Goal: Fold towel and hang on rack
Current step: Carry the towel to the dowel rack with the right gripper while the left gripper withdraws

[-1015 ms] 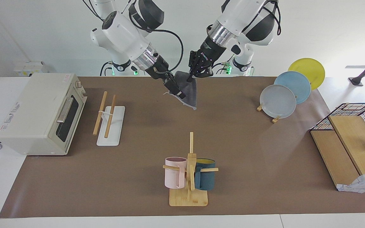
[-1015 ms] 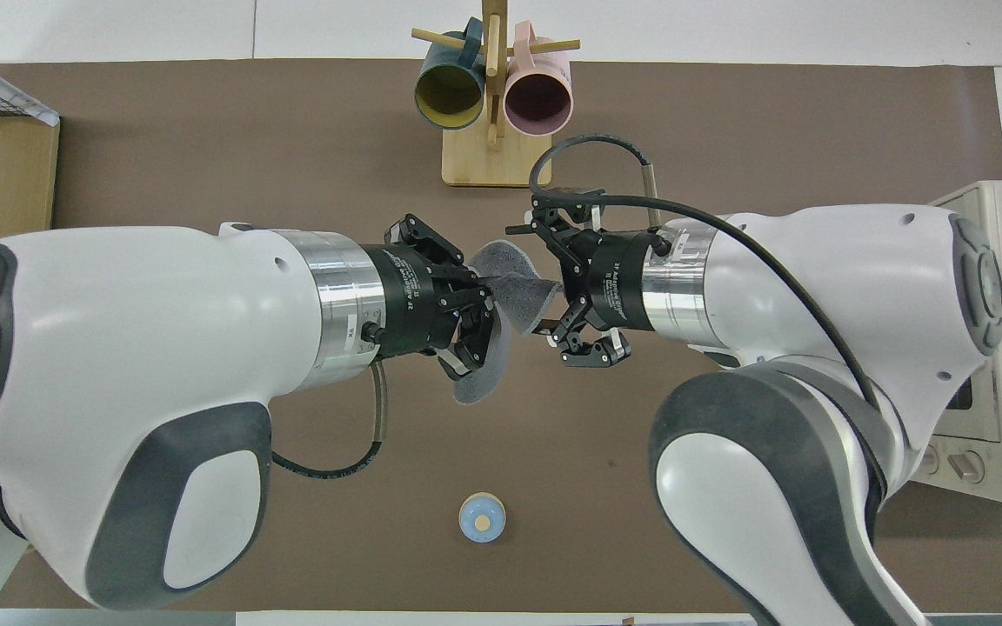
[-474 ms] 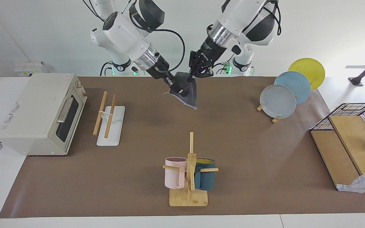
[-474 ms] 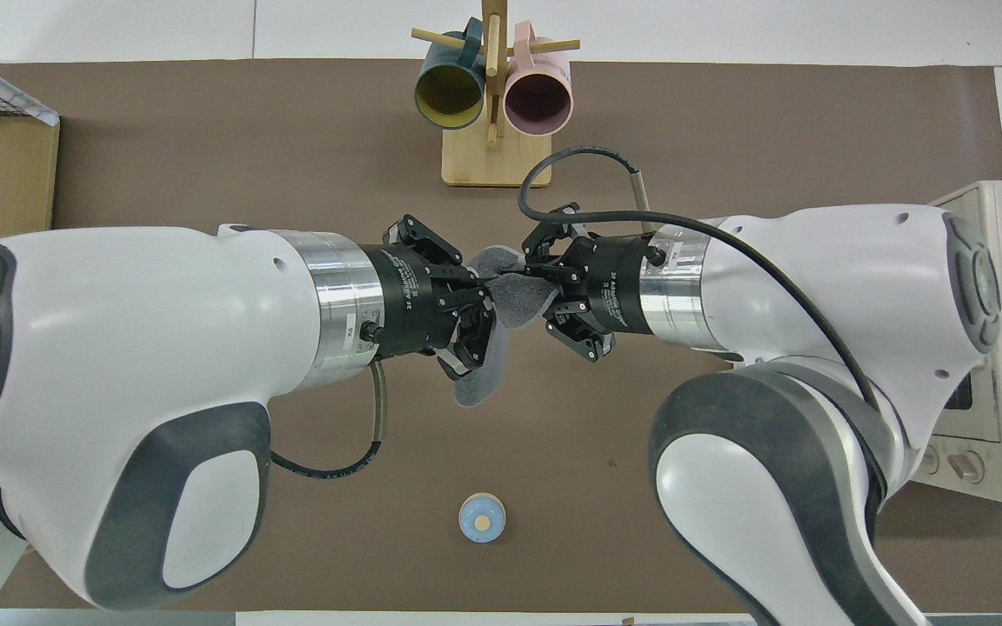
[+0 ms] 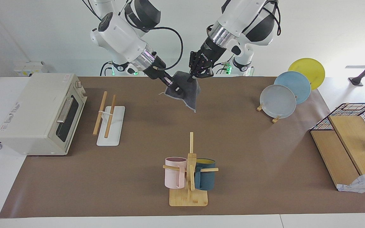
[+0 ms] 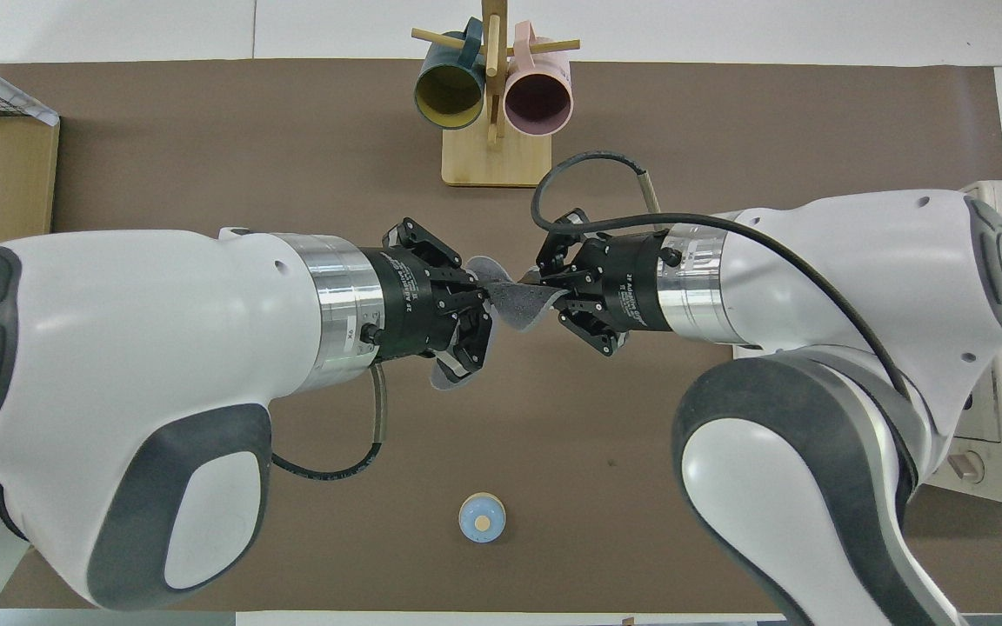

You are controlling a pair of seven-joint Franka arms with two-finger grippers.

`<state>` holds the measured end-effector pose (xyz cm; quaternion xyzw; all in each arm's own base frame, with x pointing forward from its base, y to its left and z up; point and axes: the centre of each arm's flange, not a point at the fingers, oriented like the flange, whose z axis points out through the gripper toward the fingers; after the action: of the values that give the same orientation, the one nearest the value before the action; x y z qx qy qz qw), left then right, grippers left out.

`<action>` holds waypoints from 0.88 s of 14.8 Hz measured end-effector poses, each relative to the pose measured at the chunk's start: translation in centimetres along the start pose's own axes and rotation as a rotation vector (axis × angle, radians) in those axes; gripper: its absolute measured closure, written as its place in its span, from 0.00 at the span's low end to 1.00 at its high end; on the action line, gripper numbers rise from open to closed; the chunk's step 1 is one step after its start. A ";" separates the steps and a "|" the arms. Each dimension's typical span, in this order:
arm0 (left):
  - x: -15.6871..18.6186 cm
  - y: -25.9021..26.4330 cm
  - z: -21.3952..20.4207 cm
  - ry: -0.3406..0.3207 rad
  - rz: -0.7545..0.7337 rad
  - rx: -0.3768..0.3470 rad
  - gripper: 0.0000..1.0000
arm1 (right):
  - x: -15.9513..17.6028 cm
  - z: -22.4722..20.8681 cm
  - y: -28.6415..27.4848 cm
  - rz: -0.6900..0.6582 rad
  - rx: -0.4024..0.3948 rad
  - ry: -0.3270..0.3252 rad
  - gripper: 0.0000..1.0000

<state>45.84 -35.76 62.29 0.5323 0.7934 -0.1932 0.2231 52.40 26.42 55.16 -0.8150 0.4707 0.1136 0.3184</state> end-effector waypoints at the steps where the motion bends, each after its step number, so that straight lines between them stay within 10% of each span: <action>1: -0.1 -0.1 0.0 -0.001 0.004 0.000 0.93 | 0.0 0.0 0.0 -0.002 0.000 0.000 0.97; 9: 0.3 0.0 -0.3 0.003 0.004 -0.008 0.04 | 2.9 -0.2 2.4 -0.346 -0.191 0.024 0.97; 13: 2.4 3.2 -1.2 0.027 0.025 -0.056 0.00 | 4.9 0.0 5.1 -0.482 -0.298 0.057 0.97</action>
<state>47.89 -32.11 61.73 0.5384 0.7947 -0.1610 0.2295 50.72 21.23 50.68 -0.9441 0.2500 0.0797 0.1996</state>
